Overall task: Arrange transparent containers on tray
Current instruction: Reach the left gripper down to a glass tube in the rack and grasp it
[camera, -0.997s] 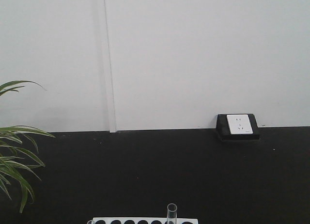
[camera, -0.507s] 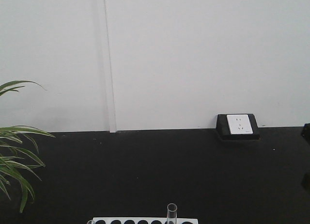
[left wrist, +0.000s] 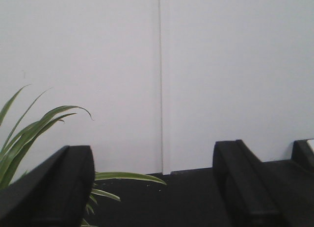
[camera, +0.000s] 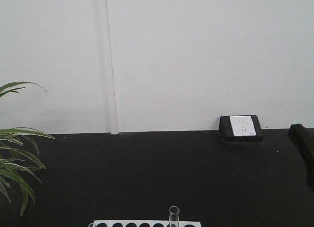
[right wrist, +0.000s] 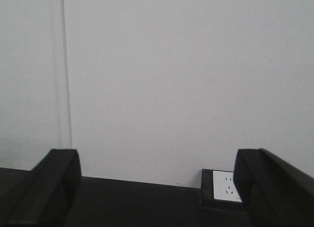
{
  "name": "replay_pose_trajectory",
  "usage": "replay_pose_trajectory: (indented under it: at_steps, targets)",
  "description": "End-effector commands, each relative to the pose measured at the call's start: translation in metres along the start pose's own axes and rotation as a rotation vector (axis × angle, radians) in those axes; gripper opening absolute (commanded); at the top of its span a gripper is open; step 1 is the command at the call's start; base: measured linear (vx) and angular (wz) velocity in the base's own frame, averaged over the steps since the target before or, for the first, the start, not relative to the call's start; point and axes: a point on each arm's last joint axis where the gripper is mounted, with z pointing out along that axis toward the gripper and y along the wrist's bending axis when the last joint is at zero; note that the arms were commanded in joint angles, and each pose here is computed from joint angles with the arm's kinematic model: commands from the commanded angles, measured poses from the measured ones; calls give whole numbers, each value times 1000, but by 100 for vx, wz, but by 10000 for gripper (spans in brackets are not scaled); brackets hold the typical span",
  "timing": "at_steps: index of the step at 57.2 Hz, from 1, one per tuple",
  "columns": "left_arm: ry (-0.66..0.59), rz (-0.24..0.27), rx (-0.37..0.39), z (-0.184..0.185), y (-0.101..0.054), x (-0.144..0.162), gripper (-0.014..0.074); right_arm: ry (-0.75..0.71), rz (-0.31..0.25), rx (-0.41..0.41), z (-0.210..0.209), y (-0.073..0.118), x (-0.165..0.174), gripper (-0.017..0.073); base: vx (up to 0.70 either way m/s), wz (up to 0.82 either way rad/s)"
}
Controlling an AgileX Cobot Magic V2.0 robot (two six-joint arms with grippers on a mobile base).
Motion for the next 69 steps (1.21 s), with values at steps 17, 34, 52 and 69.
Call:
replay_pose_trajectory:
  at_steps: [17,34,52,69]
  targets:
    - [-89,79,259,-23,-19,65,478,-59,6,5,-1,-1,2,551,0,0]
    - [51,44,542,-23,-40,118,466,-50,0,4,-1,-1,6,510,0,0]
    - [91,-68,661,24,-52,134,466,-90,-12,3,-1,-1,2,510,0,0]
    - [124,-27,745,59,-62,147,466,-97,-19,4,-1,-1,1,510,0,0]
